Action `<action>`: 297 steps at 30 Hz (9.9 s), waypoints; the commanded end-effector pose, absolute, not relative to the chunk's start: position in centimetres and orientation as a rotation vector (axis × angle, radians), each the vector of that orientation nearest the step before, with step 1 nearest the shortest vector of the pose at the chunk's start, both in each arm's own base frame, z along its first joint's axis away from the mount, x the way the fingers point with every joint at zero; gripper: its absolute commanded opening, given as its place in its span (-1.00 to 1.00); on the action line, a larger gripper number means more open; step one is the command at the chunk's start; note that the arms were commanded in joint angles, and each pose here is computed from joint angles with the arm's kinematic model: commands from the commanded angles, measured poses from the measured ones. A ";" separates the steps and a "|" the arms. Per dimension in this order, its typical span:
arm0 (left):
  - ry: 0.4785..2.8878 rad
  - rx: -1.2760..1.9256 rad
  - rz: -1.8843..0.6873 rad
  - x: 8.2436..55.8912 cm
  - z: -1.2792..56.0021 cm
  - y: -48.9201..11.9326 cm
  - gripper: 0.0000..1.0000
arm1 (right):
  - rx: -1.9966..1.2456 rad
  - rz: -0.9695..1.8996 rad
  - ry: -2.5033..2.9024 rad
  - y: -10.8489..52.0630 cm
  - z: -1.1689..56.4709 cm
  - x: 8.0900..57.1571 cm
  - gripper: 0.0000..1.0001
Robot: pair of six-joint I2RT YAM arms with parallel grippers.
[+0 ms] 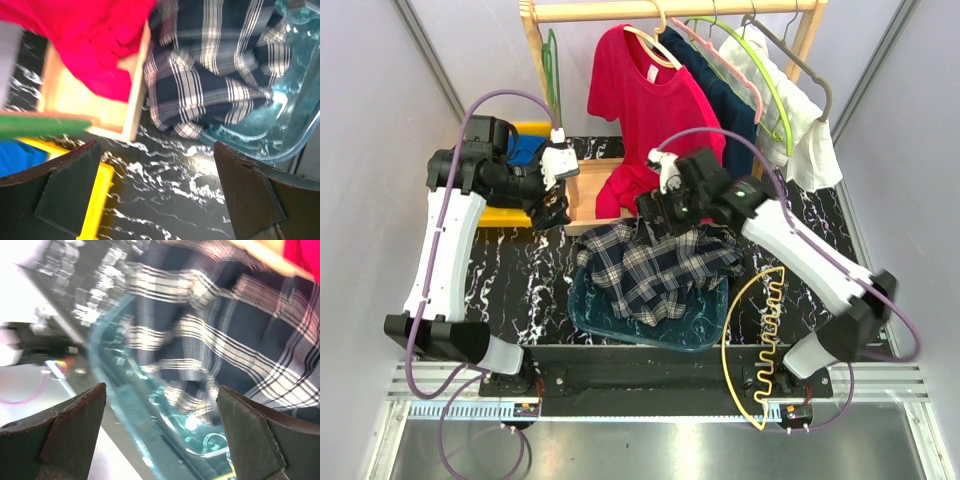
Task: Remove the skirt from the hanger
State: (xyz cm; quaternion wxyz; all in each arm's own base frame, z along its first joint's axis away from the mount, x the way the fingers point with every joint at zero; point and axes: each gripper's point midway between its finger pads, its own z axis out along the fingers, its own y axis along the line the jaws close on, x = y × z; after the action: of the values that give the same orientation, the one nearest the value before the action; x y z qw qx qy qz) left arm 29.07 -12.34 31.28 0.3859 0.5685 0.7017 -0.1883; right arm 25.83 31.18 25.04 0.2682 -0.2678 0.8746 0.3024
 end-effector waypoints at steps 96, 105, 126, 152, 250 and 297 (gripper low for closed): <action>1.925 1.390 -0.462 24.7 31.6 -11.2 0.98 | -0.295 0.512 1.251 28.4 58.2 45.2 0.55; 1.928 1.395 -0.465 24.5 31.4 -11.1 0.98 | -0.316 0.530 1.350 30.0 53.4 48.4 0.54; 1.939 1.386 -0.499 24.6 31.0 -11.4 0.98 | -0.328 0.390 1.297 27.7 54.5 50.1 0.51; 1.966 1.383 -0.537 24.7 30.2 -11.6 0.97 | -0.342 0.681 1.351 29.7 52.1 51.3 0.49; 0.901 1.026 -1.092 23.1 55.9 -19.6 0.98 | -0.509 1.197 1.308 20.6 64.3 13.0 -1.00; 0.995 1.216 -1.291 20.1 51.6 -22.1 -1.00 | -0.524 1.098 1.460 24.9 55.7 20.7 -0.53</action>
State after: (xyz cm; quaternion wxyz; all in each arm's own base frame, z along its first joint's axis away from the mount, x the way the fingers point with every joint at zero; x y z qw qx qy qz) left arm 22.39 -22.15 49.25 0.5003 0.4772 0.4567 -0.5599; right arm 19.38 24.26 57.28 0.5900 -0.2291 0.6060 0.4819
